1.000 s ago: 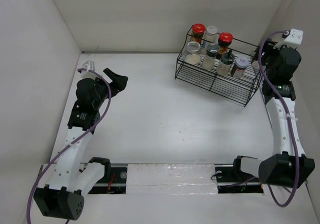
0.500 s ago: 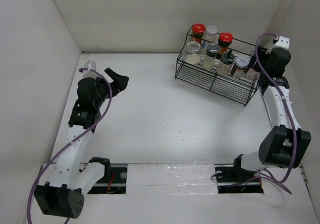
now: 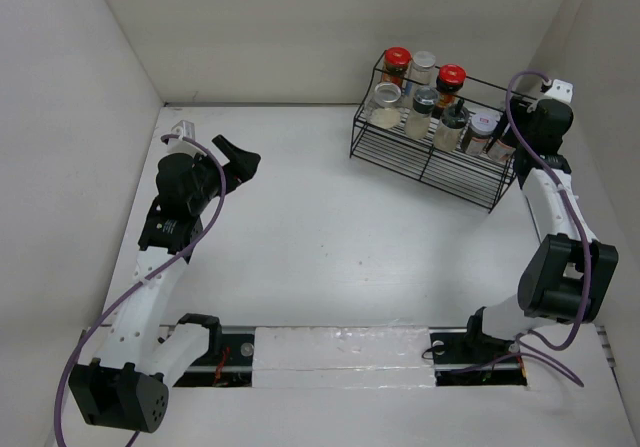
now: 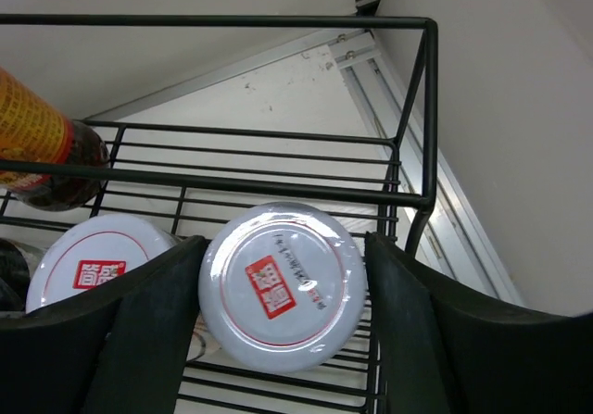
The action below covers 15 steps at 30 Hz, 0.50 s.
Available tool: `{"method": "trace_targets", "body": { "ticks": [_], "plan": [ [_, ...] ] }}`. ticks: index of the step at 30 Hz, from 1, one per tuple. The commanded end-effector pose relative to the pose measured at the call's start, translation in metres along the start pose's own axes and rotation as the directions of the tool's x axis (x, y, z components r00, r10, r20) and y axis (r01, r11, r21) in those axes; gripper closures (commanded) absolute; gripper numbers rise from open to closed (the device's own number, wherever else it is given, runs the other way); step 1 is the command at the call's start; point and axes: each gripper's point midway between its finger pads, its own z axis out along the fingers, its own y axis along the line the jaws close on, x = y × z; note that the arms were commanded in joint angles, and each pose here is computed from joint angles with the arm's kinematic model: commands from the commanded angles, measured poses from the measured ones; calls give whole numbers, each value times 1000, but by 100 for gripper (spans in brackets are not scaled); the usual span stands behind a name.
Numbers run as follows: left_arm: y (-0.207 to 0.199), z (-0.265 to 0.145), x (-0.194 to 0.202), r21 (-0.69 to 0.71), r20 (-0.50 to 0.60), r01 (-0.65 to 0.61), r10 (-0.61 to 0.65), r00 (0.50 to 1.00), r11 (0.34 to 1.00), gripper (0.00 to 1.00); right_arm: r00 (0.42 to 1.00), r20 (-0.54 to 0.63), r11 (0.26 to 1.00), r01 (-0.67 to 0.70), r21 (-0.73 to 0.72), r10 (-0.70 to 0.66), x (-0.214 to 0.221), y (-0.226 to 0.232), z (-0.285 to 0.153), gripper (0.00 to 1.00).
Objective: Organize the condiment bottles
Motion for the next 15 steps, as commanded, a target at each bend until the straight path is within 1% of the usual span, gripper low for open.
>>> {"method": "trace_targets", "body": {
  "ticks": [1,3,4,6,7,8,10,11,14,15],
  "plan": [
    [-14,-2,-14,55,41,-22,20,999,998,13,988,149,999,-30,-21,33,-44,4,-8,25],
    [-14,-2,-14,56,41,-22,20,999,998,13,989,147,999,-28,-32,33,-44,6,-8,19],
    [-14,-2,-14,56,41,-22,20,999,998,13,986,160,999,-39,-36,44,-48,7,-15,13],
    [-14,-2,-14,56,41,-22,20,999,998,11,980,191,998,-37,-51,46,-60,10,-26,5],
    [-15,-2,-13,63,35,-32,30,999,997,11,981,189,997,-35,-64,46,-60,12,-26,5],
    [-15,-2,-13,64,35,-32,30,999,997,10,973,224,997,-34,-71,49,-74,14,-36,3],
    [-15,-2,-13,64,35,-32,30,999,997,8,966,255,995,-27,-99,51,-87,19,-49,1],
    [-15,-2,-13,64,35,-32,30,999,997,8,953,296,994,-33,-109,64,-101,21,-66,0],
    [-14,-2,-11,58,28,-30,29,999,998,5,938,341,981,-1,-195,69,-115,43,-93,0],
    [-16,-5,-13,65,37,-32,30,999,997,4,923,378,973,16,-231,75,-127,53,-113,0]
  ]
}}
